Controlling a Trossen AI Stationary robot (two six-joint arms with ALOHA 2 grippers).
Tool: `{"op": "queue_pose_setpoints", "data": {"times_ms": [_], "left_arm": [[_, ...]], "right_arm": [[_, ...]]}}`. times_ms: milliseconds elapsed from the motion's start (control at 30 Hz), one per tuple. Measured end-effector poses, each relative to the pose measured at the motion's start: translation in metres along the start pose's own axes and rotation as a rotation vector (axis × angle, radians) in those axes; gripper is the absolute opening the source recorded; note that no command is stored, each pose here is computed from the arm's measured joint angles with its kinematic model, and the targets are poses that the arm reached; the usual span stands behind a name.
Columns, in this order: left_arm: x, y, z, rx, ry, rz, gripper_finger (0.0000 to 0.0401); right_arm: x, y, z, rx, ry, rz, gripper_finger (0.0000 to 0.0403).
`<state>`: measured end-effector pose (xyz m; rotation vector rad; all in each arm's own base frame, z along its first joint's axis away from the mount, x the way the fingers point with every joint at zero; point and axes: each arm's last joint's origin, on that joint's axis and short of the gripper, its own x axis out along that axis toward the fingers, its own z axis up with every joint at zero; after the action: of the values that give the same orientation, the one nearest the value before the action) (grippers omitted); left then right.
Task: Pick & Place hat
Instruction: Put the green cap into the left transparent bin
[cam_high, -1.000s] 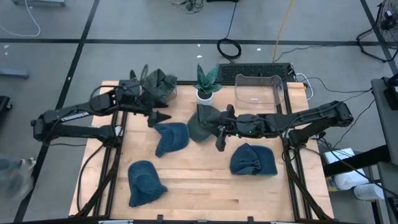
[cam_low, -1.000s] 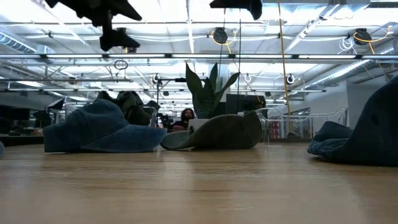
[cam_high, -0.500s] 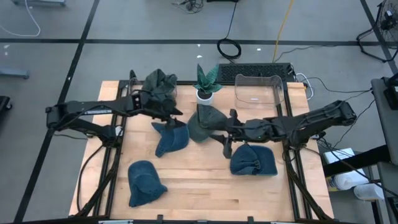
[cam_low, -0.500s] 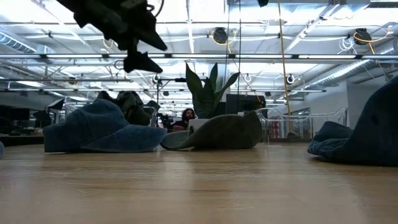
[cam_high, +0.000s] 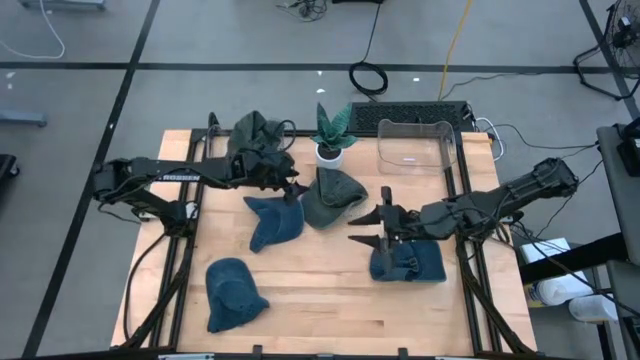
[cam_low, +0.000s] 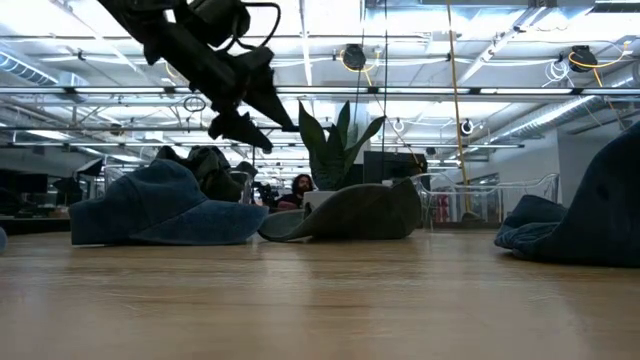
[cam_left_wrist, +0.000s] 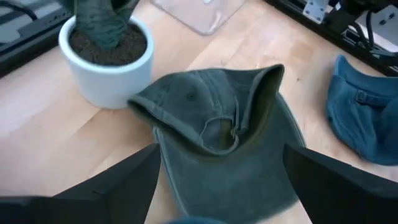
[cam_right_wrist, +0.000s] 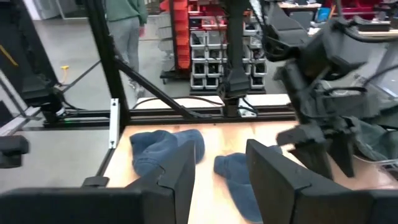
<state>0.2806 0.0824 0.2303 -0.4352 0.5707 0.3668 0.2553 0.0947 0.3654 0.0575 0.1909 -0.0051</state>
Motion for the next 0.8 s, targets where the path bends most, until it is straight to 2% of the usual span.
{"op": "queue_pose_setpoints", "data": {"times_ms": [267, 467, 633, 800], "left_arm": [[0.031, 0.008, -0.006, 0.009, -0.003, 0.017, 0.0344], [0.055, 0.021, -0.019, -0.013, 0.058, 0.065, 0.0334], [0.066, 0.028, -0.027, -0.016, 0.083, 0.139, 0.0321], [0.073, 0.03, -0.031, -0.008, 0.092, 0.162, 0.0308]], "right_arm": [[-0.002, 0.005, -0.001, -0.004, 0.002, 0.021, 0.013], [-0.002, 0.006, -0.001, -0.006, 0.003, 0.024, 0.013], [-0.002, 0.006, -0.001, -0.007, 0.007, 0.024, 0.013], [-0.002, 0.006, -0.001, -0.007, 0.007, 0.024, 0.013]]}}
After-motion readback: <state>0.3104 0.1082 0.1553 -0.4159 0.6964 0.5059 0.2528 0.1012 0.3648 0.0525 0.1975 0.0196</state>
